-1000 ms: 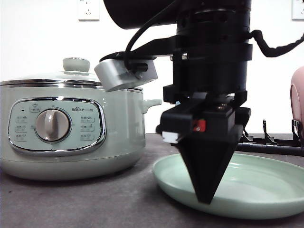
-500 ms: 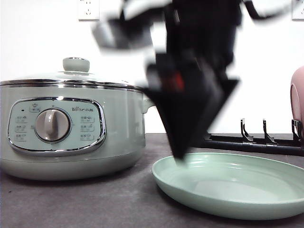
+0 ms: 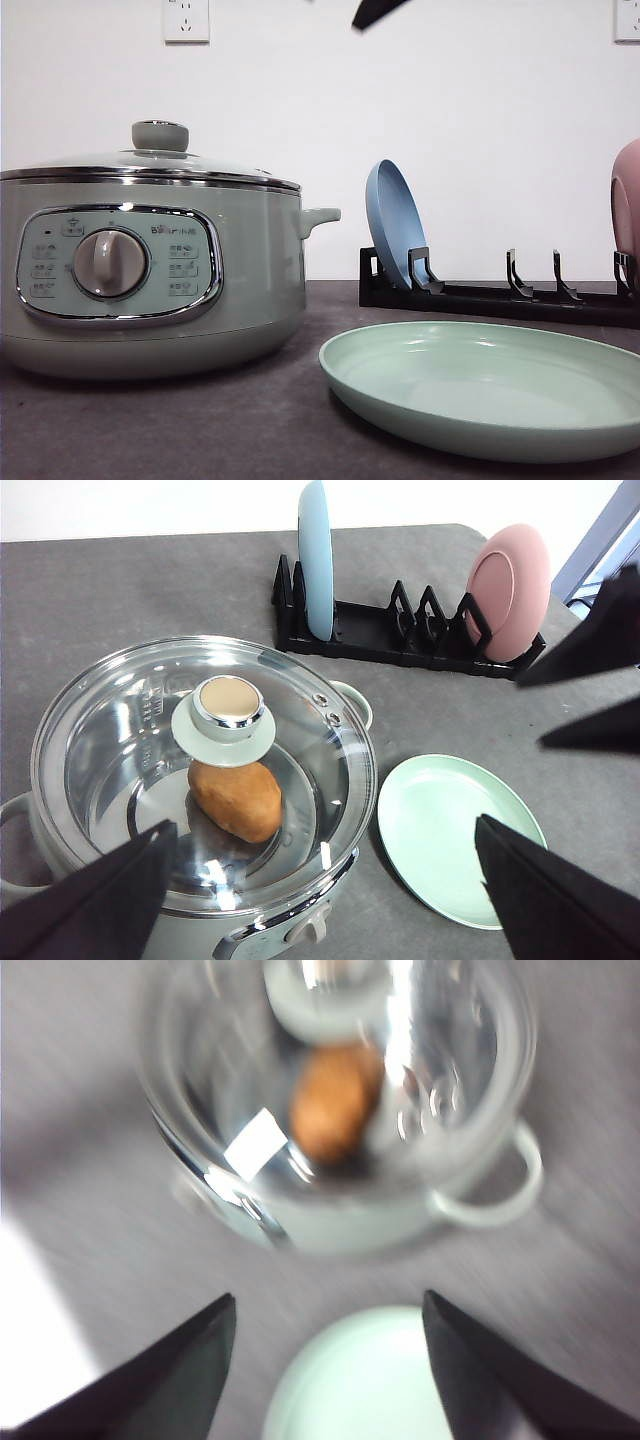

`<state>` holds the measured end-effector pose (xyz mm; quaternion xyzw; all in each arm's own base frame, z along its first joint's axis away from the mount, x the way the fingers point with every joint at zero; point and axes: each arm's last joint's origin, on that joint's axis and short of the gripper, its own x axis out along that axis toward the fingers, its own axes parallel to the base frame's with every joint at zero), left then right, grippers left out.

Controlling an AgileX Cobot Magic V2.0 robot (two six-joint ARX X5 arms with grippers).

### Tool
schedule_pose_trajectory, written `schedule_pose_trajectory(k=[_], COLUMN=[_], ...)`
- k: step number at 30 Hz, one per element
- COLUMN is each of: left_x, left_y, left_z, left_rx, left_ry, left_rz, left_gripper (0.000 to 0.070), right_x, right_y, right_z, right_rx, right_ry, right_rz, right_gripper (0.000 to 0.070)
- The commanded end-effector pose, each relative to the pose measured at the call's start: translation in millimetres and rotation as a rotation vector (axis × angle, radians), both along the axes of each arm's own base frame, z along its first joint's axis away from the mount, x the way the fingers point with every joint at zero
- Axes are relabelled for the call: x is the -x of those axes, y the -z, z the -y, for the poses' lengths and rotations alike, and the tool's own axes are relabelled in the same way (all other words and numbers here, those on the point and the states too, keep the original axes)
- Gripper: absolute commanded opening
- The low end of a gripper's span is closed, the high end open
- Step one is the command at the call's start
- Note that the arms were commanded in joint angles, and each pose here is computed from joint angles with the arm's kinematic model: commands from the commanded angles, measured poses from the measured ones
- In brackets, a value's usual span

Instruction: Transfer potato from steamer to green plate

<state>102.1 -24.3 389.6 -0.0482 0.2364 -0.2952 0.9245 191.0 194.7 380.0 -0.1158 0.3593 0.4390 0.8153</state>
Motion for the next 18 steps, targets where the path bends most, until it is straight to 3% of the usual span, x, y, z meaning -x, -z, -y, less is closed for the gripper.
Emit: schedule_pose_trajectory(k=[1,7,18], left_x=[1,1,-1], left_y=[-7,-7,-7], left_z=[0,0,0], left_rx=[0.000,0.000,0.006], left_ry=[0.004,0.004,0.001], left_rz=[0.032,0.031,0.023], left_gripper=[0.0606,0.0606,0.0607], right_x=[-3,-11,-13], right_y=[-7,-11,-11], right_z=[1,16,18], right_rx=[-0.082,-0.199,-0.194], right_ry=[-0.078,-0.159,-0.156], right_rz=[-0.032,-0.114,-0.105], right_gripper=[0.0373,0.0372,0.0372])
